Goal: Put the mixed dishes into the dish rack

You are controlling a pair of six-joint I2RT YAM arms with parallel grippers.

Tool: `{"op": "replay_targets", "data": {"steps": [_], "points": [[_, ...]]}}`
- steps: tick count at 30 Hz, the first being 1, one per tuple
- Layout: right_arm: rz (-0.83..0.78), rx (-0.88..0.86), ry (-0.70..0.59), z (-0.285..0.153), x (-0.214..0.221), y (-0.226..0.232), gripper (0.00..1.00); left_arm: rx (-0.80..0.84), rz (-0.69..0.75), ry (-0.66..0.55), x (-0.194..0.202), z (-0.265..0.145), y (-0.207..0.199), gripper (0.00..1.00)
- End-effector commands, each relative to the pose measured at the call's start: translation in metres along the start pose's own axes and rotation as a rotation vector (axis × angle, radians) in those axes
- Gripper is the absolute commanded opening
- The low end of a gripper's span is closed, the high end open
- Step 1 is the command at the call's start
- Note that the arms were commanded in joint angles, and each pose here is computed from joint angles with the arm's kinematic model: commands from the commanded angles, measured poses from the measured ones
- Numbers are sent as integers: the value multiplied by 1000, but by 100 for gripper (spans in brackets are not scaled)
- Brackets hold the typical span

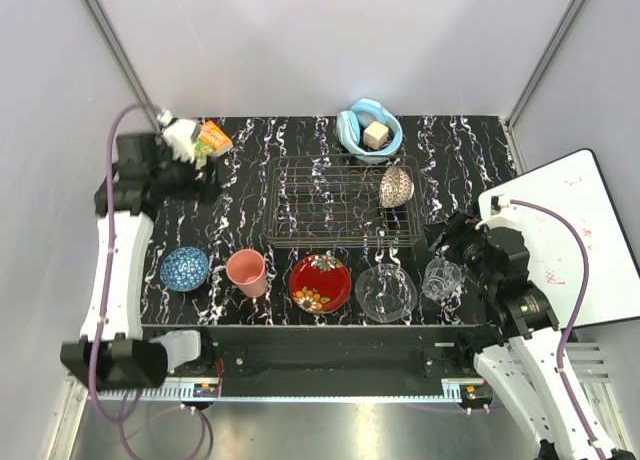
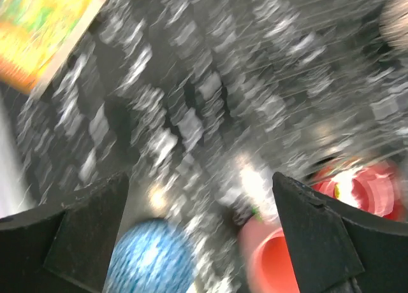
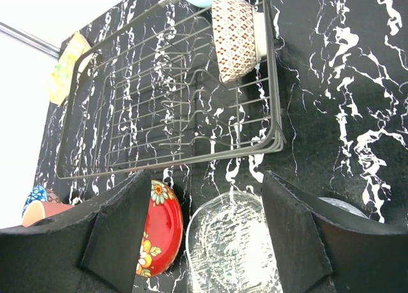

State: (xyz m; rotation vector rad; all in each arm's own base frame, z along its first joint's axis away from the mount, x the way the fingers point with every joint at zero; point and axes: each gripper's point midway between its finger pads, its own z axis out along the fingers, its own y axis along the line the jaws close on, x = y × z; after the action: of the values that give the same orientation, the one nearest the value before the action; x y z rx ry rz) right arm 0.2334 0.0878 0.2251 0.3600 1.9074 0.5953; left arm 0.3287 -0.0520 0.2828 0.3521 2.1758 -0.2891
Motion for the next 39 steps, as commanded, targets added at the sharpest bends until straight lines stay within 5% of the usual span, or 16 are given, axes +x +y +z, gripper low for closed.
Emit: {"op": "replay_targets", "data": {"steps": [1,7,21,33,39], "points": [[-20,-3,-7,-4,-6,4,77,-29,162,208,98,-26,18,96],[-15,-13,-10,-5,-7,6,77,-70,223,309,161,-27,29,92],[-8,-11,-13,-10,-4,4,78,-196,212,465,222,-3,63,77],[17,-22,-16,-13,-4,6,78,-169,185,538,254,14,64,75],[23,-18,-11,-12,-3,5,78,-173,165,601,266,27,73,50]]}}
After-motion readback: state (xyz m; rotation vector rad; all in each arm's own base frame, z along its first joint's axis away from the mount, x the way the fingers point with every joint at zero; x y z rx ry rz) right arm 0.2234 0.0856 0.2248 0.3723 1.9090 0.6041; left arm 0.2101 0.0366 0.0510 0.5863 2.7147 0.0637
